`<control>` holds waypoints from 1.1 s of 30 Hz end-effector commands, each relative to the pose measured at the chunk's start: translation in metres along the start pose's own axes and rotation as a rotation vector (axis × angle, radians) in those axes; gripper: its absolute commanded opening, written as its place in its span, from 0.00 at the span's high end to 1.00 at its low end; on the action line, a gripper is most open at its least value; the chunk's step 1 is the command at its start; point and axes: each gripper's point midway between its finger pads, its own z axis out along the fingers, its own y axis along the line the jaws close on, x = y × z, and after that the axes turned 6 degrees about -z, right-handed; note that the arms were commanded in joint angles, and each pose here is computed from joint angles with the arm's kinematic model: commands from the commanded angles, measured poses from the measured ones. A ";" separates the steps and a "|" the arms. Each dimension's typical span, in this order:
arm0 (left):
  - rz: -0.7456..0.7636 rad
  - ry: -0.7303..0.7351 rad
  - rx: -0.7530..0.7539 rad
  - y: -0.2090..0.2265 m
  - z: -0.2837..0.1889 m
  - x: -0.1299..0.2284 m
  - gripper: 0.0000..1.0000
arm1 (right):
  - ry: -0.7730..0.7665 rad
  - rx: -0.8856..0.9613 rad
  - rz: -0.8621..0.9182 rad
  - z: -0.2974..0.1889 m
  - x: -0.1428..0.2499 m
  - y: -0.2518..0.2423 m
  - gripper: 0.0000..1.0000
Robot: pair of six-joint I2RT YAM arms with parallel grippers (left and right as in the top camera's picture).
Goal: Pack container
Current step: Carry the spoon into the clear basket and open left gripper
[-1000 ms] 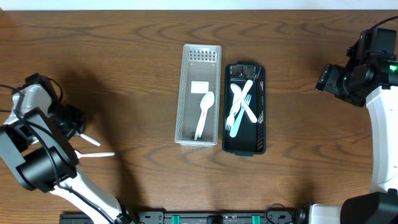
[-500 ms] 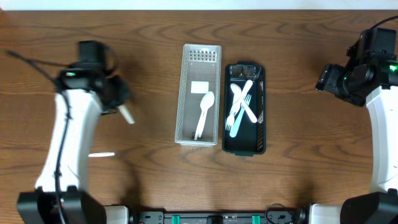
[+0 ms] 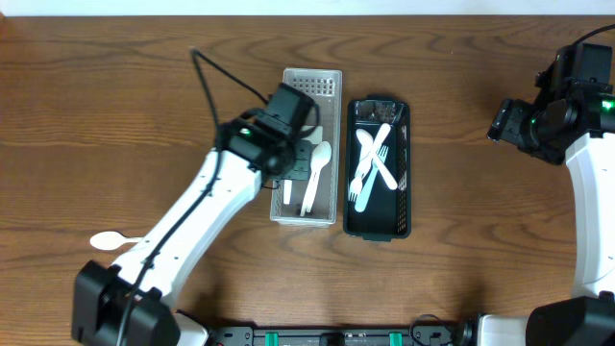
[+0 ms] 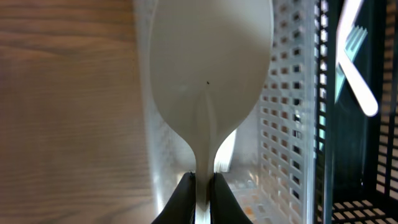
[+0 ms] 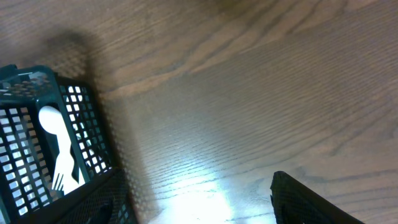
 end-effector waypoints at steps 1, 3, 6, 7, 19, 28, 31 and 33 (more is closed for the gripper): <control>0.045 0.033 -0.026 -0.005 0.018 0.004 0.94 | -0.007 0.003 -0.012 -0.003 -0.001 -0.001 0.22; 0.052 0.064 -0.041 -0.005 0.032 0.008 0.94 | -0.007 0.002 -0.012 -0.003 0.000 -0.001 0.22; 0.053 0.102 -0.063 -0.003 0.051 0.012 0.91 | -0.007 0.002 -0.012 -0.003 0.000 -0.001 0.22; 0.054 0.110 -0.068 -0.003 0.056 0.013 0.91 | -0.005 0.003 -0.012 -0.003 0.000 -0.001 0.22; 0.055 -0.037 -0.097 0.010 0.000 -0.034 0.47 | 0.010 0.005 -0.012 -0.003 0.004 -0.001 0.22; -0.709 -0.227 -0.244 0.144 -0.101 -0.036 0.49 | 0.010 0.005 -0.012 -0.003 0.004 -0.001 0.22; -1.014 -0.236 -0.317 0.197 -0.121 -0.012 0.31 | 0.010 0.005 -0.012 -0.003 0.004 -0.001 0.21; -1.149 -0.239 -0.362 0.228 -0.127 0.002 0.18 | 0.008 0.005 -0.012 -0.003 0.003 -0.001 0.21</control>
